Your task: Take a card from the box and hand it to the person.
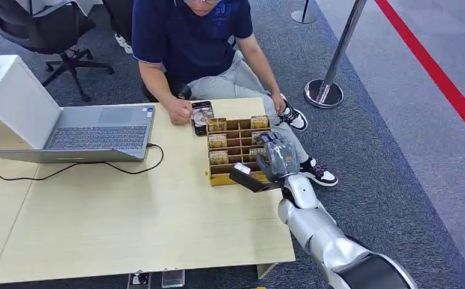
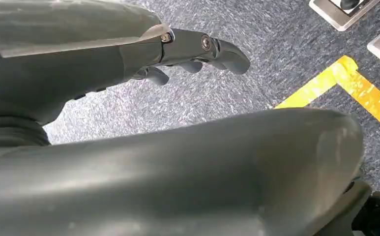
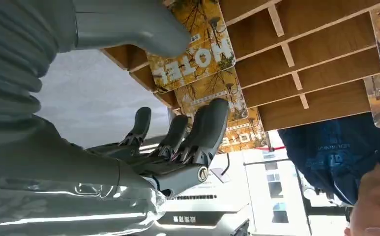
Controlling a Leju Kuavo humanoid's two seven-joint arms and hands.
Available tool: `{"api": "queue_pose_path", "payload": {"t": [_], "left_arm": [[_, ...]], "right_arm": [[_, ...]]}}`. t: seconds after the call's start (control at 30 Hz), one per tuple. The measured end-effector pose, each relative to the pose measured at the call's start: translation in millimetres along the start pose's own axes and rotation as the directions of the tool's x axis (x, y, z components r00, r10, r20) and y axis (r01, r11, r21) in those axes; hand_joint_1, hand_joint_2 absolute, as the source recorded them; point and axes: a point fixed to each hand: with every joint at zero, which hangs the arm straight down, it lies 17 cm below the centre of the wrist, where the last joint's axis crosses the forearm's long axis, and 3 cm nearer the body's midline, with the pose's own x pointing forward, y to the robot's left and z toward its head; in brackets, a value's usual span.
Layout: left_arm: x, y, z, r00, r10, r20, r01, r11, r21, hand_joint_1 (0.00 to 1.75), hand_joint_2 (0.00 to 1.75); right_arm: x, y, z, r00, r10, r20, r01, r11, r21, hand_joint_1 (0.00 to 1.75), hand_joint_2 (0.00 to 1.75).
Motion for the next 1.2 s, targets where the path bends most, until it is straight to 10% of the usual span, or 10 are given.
{"api": "queue_pose_path", "payload": {"t": [0.93,0.97,1.2], "left_arm": [[3,0,0,1.000,0.000,0.017,0.000,1.000,-0.001,0.00,0.00],[3,0,0,1.000,0.000,0.021,0.000,1.000,0.001,0.00,1.75],[9,-2,1,0.998,-0.015,0.056,0.016,1.000,-0.011,0.00,1.75]], "right_arm": [[-5,12,7,1.000,0.007,-0.014,-0.006,0.999,0.041,1.52,1.75],[-5,13,7,1.000,0.006,-0.014,-0.006,0.999,0.041,1.55,1.75],[-4,14,8,1.000,0.006,-0.007,-0.006,0.999,0.044,1.66,1.75]]}}
